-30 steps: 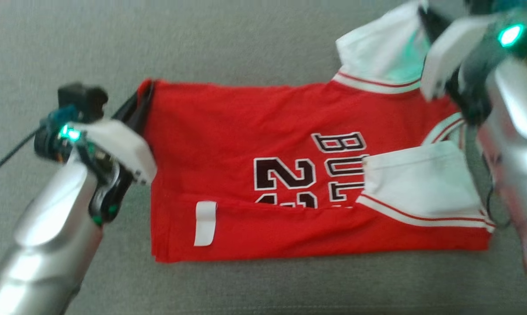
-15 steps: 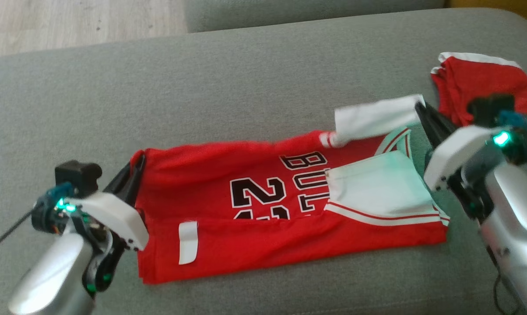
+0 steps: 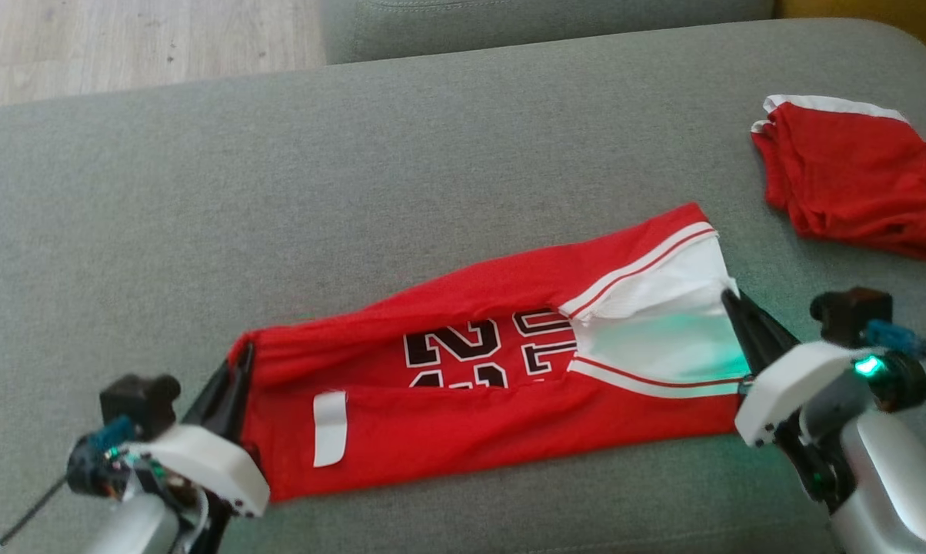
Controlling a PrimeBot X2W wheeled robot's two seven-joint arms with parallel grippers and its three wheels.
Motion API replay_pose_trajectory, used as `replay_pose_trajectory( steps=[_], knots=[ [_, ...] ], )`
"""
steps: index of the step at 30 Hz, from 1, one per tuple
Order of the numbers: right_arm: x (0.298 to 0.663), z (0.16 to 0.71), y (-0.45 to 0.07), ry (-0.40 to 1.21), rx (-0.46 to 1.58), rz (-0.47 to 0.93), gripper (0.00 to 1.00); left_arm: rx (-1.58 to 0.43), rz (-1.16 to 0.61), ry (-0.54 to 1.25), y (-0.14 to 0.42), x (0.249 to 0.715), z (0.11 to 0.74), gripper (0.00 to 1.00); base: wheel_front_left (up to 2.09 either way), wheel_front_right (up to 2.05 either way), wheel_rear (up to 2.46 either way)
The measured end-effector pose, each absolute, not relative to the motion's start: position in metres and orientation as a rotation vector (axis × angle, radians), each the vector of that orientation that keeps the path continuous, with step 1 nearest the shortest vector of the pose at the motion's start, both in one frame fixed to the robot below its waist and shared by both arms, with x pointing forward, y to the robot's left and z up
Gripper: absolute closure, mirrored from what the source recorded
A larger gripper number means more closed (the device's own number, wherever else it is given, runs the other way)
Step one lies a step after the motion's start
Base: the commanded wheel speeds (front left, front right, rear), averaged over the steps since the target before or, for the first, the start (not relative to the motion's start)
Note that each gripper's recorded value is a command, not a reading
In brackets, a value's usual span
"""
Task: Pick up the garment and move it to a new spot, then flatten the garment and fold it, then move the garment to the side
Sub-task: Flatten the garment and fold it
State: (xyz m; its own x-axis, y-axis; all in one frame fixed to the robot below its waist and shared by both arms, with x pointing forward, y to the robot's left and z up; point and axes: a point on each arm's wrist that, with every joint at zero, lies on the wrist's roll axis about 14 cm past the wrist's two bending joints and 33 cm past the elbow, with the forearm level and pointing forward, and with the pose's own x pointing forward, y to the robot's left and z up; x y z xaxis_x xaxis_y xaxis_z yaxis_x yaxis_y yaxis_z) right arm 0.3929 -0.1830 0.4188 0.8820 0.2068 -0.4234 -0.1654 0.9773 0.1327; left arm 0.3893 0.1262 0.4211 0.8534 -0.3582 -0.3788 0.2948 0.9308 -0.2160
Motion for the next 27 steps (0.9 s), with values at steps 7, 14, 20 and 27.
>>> replay_pose_trajectory(
  steps=[7, 14, 20, 27],
  knots=[
    [0.382, 0.416, -0.184, 0.437, 0.098, 0.164, 0.0, -0.169, -0.294, 0.428, 0.13, 0.376, 0.407, 0.0, 0.0, 0.0, 0.0],
    [0.343, 0.4, -0.18, 0.499, 0.12, 0.151, 0.0, -0.172, -0.218, 0.371, 0.143, 0.375, 0.409, 0.0, 0.0, 0.0, 0.0],
    [0.34, 0.421, -0.197, 0.434, 0.128, 0.088, 0.0, -0.202, -0.17, 0.287, 0.148, 0.373, 0.425, 0.0, 0.0, 0.0, 0.0],
    [0.354, 0.434, -0.207, 0.418, 0.121, 0.055, 0.0, -0.242, -0.113, 0.144, 0.153, 0.376, 0.466, 0.0, 0.0, 0.0, 0.0]
  ],
)
